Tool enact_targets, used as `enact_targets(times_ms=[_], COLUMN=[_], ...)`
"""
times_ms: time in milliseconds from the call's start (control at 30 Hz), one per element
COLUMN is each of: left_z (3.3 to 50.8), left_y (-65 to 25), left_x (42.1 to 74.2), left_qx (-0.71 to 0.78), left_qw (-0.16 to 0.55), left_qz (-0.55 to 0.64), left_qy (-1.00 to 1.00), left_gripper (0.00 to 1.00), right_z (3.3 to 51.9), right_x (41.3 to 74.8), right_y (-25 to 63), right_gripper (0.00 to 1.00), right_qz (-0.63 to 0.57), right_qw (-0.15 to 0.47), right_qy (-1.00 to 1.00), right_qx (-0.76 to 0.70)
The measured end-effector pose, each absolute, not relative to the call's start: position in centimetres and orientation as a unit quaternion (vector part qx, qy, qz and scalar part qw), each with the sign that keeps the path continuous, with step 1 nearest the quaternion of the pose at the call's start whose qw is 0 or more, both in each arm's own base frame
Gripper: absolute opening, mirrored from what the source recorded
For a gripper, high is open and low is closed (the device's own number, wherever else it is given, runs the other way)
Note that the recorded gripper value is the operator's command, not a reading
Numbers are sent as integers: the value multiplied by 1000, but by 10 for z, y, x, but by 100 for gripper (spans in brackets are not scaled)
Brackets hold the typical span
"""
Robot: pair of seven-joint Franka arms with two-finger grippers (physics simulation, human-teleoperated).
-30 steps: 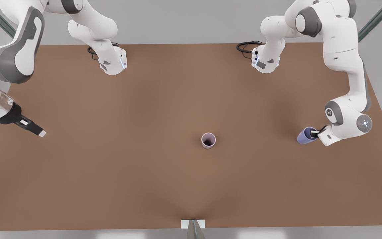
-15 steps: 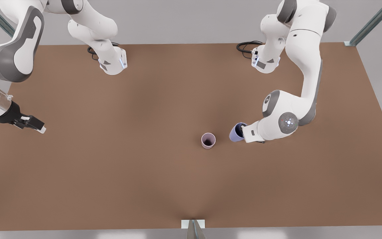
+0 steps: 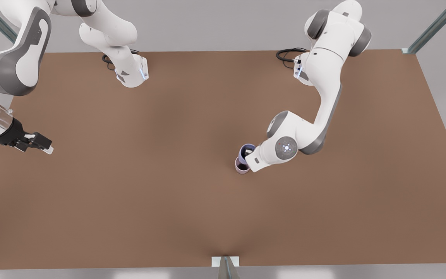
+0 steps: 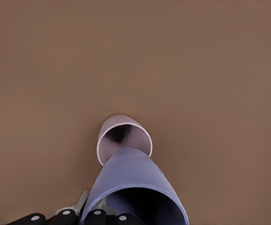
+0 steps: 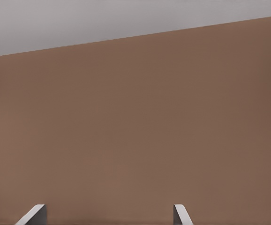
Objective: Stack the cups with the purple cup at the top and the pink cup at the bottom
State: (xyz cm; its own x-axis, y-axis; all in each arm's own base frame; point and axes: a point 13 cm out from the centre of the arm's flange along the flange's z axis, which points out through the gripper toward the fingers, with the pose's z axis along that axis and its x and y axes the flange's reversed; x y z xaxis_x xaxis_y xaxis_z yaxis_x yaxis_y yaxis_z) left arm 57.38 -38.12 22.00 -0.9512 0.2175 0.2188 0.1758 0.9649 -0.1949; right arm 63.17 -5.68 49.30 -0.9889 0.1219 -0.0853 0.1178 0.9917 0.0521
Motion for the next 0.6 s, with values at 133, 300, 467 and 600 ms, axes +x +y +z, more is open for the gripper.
enact_targets(times_ms=[133, 300, 467, 600], left_z=[218, 210, 202, 197], left_y=[-383, -383, -384, -385], left_x=[577, 580, 581, 581], left_qx=[-61, -22, 9, 28], left_qw=[117, 117, 120, 123], left_qz=[84, 80, 76, 74], left_qy=[-988, -990, -990, -989], left_gripper=[21, 21, 21, 21], right_z=[492, 492, 493, 493], right_x=[632, 632, 633, 633], right_y=[-57, -58, -58, -58], right_gripper=[100, 100, 100, 100], right_qz=[23, 23, 22, 22], right_qw=[44, 44, 46, 47], right_qy=[997, 998, 998, 998], right_qx=[52, 45, 39, 35])
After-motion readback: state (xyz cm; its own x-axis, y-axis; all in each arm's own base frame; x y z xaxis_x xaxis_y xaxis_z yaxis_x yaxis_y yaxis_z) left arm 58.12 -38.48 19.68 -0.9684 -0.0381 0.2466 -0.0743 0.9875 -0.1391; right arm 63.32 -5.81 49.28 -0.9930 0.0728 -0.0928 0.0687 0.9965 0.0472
